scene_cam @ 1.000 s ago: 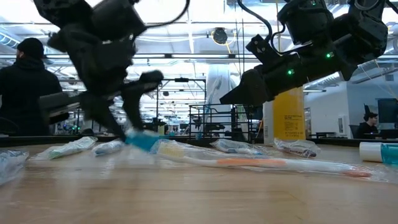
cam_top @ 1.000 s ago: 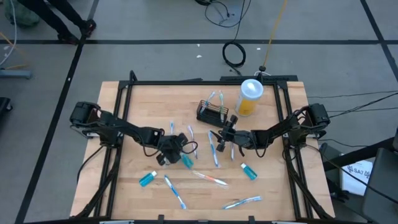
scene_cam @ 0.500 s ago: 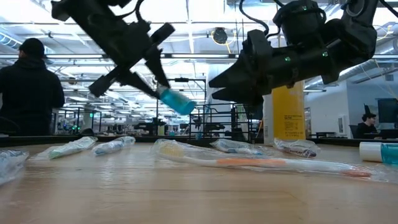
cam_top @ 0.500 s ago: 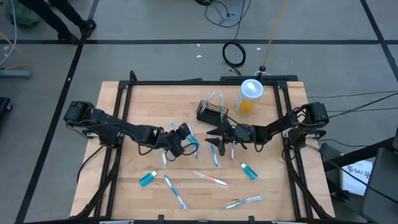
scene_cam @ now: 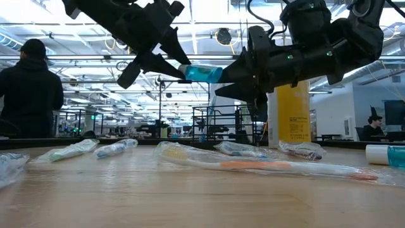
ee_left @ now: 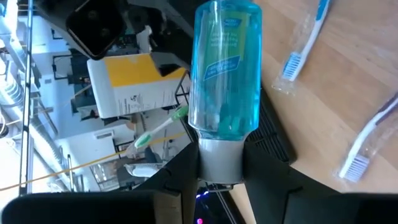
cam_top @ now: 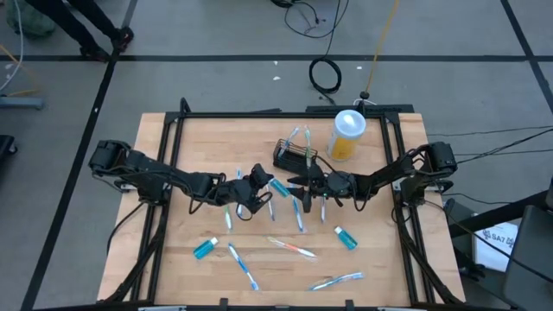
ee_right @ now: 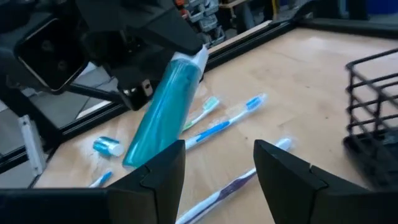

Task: Pick & Place toothbrushing station
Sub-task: Put the blue mouthwash bottle into the black organizer

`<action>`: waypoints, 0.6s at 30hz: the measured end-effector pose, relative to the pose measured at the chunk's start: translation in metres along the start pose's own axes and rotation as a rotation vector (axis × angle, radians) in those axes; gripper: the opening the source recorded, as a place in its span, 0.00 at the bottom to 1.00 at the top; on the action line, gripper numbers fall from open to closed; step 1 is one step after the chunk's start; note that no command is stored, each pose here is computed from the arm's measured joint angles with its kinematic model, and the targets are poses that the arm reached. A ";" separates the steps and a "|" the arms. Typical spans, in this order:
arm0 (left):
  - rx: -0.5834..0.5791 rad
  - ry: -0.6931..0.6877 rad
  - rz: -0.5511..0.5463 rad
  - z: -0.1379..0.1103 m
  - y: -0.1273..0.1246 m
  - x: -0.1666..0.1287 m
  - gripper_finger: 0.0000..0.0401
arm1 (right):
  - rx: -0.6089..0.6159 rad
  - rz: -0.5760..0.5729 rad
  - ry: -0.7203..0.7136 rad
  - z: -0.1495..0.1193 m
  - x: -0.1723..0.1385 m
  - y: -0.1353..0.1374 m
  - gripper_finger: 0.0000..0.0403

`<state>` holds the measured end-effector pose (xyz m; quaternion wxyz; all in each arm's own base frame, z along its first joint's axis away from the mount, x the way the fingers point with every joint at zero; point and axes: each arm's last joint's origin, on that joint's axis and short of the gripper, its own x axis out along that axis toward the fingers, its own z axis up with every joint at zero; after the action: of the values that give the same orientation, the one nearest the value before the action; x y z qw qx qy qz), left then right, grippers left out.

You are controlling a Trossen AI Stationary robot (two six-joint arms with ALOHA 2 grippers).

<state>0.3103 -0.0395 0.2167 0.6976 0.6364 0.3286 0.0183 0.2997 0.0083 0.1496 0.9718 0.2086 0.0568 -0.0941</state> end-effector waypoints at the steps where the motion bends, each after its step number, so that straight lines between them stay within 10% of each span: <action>1: 0.004 -0.002 -0.002 0.001 -0.001 -0.001 0.28 | -0.018 -0.022 -0.006 0.000 0.000 -0.001 0.45; 18: -0.015 0.167 0.013 0.005 -0.010 -0.010 0.28 | -0.153 0.026 0.051 -0.003 0.000 -0.001 0.59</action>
<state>0.3011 -0.0503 0.2122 0.6723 0.6295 0.3814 0.0786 0.2993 0.0085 0.1459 0.9843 0.1367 0.0858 -0.0715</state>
